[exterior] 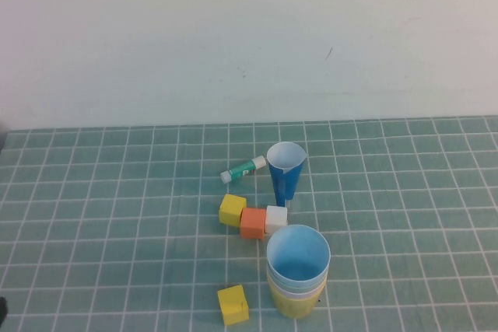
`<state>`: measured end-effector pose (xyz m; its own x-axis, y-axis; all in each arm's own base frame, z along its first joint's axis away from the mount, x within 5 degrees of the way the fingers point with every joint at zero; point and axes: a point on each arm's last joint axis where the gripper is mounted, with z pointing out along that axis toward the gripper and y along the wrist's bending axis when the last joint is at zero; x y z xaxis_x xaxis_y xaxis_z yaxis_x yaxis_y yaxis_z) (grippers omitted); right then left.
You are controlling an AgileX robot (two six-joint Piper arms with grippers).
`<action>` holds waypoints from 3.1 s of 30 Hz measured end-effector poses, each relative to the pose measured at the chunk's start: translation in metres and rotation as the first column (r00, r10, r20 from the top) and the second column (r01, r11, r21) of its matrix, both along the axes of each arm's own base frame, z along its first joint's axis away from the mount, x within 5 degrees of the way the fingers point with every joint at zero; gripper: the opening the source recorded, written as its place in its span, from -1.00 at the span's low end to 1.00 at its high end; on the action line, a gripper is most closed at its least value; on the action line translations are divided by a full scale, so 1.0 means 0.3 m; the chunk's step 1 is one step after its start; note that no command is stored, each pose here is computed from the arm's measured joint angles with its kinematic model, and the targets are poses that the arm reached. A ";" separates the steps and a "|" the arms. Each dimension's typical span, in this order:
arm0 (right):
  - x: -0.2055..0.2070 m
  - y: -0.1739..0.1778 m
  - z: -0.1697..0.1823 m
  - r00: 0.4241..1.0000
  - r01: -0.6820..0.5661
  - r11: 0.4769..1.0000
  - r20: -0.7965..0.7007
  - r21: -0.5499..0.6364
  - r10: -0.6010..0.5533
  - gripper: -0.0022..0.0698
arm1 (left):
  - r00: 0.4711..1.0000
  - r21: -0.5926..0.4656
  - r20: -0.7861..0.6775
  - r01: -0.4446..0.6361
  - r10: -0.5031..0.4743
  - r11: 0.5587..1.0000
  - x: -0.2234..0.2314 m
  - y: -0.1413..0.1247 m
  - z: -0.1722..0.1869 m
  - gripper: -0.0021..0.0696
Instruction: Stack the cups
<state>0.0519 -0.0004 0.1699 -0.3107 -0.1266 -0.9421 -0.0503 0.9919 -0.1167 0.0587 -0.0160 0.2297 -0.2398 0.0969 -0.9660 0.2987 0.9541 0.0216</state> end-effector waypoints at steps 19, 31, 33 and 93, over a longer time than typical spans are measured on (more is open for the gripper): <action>0.000 0.000 0.000 1.000 0.000 1.000 -0.002 -0.002 0.000 -0.95 | 0.972 -0.123 0.012 -0.230 0.234 0.965 -0.016 0.036 -0.164 -0.95; 0.000 0.000 0.000 1.000 0.000 1.000 -0.002 -0.002 0.000 -0.95 | 0.979 -0.053 -0.018 -0.203 0.202 0.978 -0.020 0.031 -0.178 -0.95; 0.000 0.000 0.000 1.000 0.000 1.000 -0.002 -0.002 0.000 -0.95 | 0.979 -0.054 -0.018 -0.202 0.202 0.978 -0.020 0.031 -0.178 -0.95; 0.000 0.000 0.000 1.000 -0.023 0.997 -0.002 -0.072 0.023 -0.95 | 0.979 -0.057 -0.023 -0.203 0.202 0.978 -0.020 0.030 -0.179 -0.95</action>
